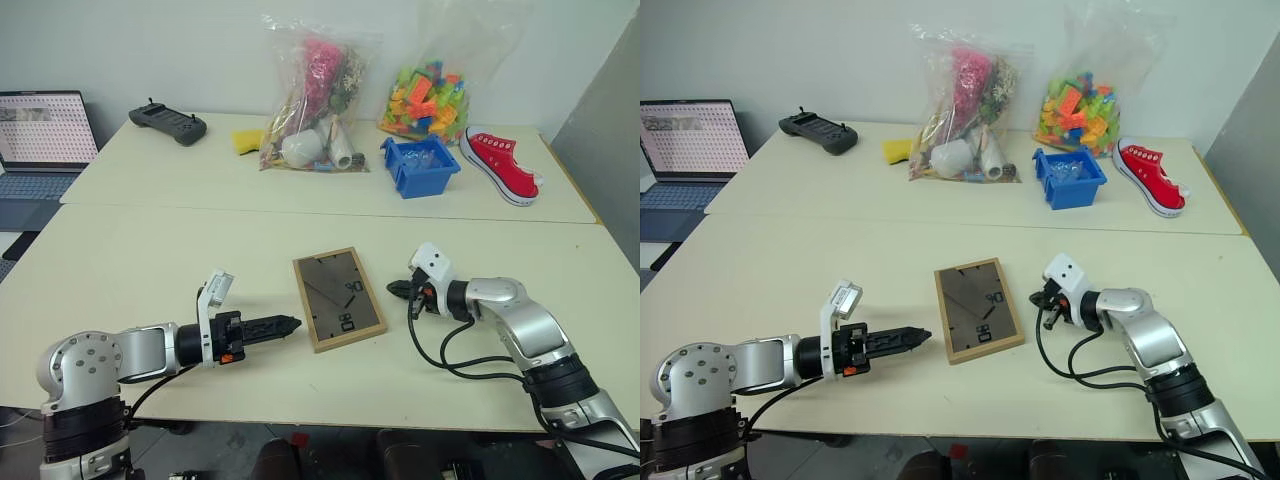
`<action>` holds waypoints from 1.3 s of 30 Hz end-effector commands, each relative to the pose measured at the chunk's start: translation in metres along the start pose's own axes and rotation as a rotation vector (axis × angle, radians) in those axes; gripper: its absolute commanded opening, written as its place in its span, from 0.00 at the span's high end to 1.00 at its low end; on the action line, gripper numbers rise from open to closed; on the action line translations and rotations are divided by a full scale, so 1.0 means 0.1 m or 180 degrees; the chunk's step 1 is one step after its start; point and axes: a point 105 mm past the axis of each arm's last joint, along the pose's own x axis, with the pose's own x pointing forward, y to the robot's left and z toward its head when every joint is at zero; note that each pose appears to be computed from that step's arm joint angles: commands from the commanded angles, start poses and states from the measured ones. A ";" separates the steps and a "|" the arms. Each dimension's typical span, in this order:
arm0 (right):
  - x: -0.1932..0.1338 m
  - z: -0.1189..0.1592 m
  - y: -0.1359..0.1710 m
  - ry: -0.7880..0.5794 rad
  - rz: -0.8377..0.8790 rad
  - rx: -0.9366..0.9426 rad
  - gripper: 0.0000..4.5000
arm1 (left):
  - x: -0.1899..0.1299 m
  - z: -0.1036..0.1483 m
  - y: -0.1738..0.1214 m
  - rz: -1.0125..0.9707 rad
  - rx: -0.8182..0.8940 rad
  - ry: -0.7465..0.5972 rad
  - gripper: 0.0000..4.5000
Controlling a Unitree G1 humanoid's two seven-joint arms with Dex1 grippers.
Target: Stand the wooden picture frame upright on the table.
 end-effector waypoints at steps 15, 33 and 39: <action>0.21 0.13 0.32 -0.0143 0.0147 0.0031 1.00 | 0.52 -0.18 0.09 -0.0021 -0.0347 -0.0042 0.01; -0.25 0.58 -0.24 -0.0560 -0.0272 0.0128 1.00 | 0.54 0.21 -0.09 0.0000 0.0196 -0.0196 0.71; -0.44 1.10 -0.16 -0.1144 0.0321 0.0673 0.92 | 0.45 0.47 -0.38 -0.0259 0.0880 -0.0251 0.71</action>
